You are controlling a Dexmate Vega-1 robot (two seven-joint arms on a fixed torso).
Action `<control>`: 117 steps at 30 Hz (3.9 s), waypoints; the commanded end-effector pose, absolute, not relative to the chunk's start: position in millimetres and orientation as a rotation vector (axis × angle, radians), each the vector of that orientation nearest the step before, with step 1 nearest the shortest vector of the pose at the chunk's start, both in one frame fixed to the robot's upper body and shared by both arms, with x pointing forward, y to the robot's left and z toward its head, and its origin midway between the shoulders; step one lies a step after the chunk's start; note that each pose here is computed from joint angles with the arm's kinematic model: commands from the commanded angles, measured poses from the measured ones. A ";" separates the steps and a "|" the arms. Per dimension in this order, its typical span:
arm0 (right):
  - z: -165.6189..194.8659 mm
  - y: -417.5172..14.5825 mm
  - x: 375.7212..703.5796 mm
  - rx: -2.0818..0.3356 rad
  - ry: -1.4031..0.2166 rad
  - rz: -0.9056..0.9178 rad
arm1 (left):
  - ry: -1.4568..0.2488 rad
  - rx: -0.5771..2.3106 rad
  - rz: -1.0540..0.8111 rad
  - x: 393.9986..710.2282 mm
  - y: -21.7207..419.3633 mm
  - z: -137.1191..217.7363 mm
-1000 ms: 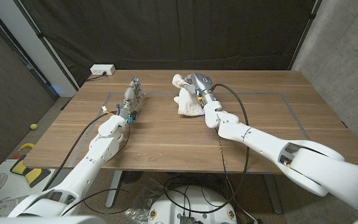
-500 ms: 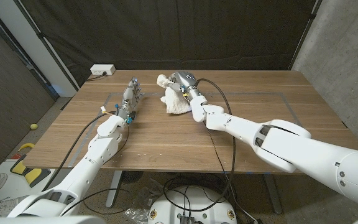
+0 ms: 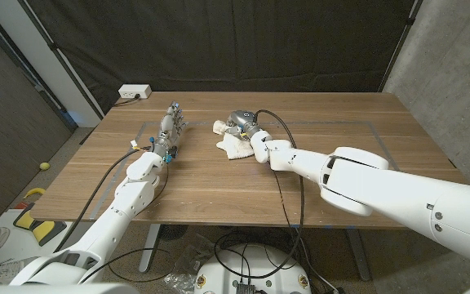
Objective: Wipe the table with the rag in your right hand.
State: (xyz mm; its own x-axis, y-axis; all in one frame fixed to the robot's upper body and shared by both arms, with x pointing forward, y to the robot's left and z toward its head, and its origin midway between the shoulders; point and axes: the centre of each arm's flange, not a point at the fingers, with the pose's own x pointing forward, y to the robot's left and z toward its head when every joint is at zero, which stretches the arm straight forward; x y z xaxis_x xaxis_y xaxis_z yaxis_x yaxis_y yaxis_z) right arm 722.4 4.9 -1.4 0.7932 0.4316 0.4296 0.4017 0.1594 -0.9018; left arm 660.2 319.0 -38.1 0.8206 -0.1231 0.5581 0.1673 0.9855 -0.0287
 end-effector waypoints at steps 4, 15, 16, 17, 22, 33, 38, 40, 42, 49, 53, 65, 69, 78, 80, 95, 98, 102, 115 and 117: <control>-21.6 9.4 724.9 -1.577 -0.674 0.083 | -0.595 -0.073 -0.163 659.2 318.2 -37.0; -37.2 5.6 675.9 -1.566 -0.944 0.138 | -0.600 -0.070 -0.170 658.6 317.3 -34.4; -38.3 5.1 670.4 -1.570 -0.956 0.147 | -0.600 -0.069 -0.173 659.0 316.9 -33.9; -39.7 4.6 665.1 -1.575 -0.969 0.152 | -0.601 -0.069 -0.174 659.5 316.3 -33.5; -46.6 -1.1 642.0 -1.573 -0.997 0.177 | -0.603 -0.067 -0.183 661.9 314.3 -31.7; -68.0 -14.4 596.8 -1.501 -1.042 0.297 | -0.609 -0.069 -0.187 666.3 312.9 -27.2; -75.3 -14.0 578.1 -1.470 -1.081 0.376 | -0.609 -0.069 -0.193 668.6 310.6 -25.6; -78.3 -14.6 571.8 -1.466 -1.085 0.406 | -0.608 -0.069 -0.197 669.3 309.8 -25.5; -81.9 -16.7 566.1 -1.467 -1.087 0.425 | -0.608 -0.071 -0.196 669.9 309.3 -25.7; -86.9 -25.7 558.7 -1.476 -1.074 0.437 | -0.608 -0.072 -0.199 670.4 308.7 -26.7; -74.7 -18.4 566.6 -1.459 -1.122 0.383 | -0.609 -0.072 -0.204 669.7 307.3 -27.4; -40.0 20.3 586.9 -1.361 -1.269 0.271 | -0.608 -0.078 -0.194 661.5 311.3 -35.4; -30.1 22.6 581.3 -1.323 -1.294 0.249 | -0.603 -0.083 -0.190 660.6 317.2 -40.6; -21.4 21.8 569.9 -1.278 -1.312 0.181 | -0.597 -0.079 -0.213 666.5 329.7 -43.3; -21.8 21.3 564.2 -1.282 -1.321 0.171 | -0.596 -0.075 -0.223 668.8 331.5 -41.9; -30.2 13.3 545.9 -1.381 -1.284 0.175 | -0.611 -0.060 -0.257 673.5 336.5 -34.2; -32.4 15.0 550.9 -1.386 -1.272 0.188 | -0.614 -0.060 -0.252 672.8 336.8 -33.3; -38.3 16.2 563.5 -1.409 -1.238 0.202 | -0.612 -0.058 -0.247 671.0 337.0 -33.5; -54.0 20.3 609.4 -1.531 -1.141 0.207 | -0.612 -0.061 -0.227 665.3 337.3 -35.1; -55.3 21.4 615.4 -1.546 -1.122 0.219 | -0.612 -0.062 -0.224 664.7 337.1 -35.4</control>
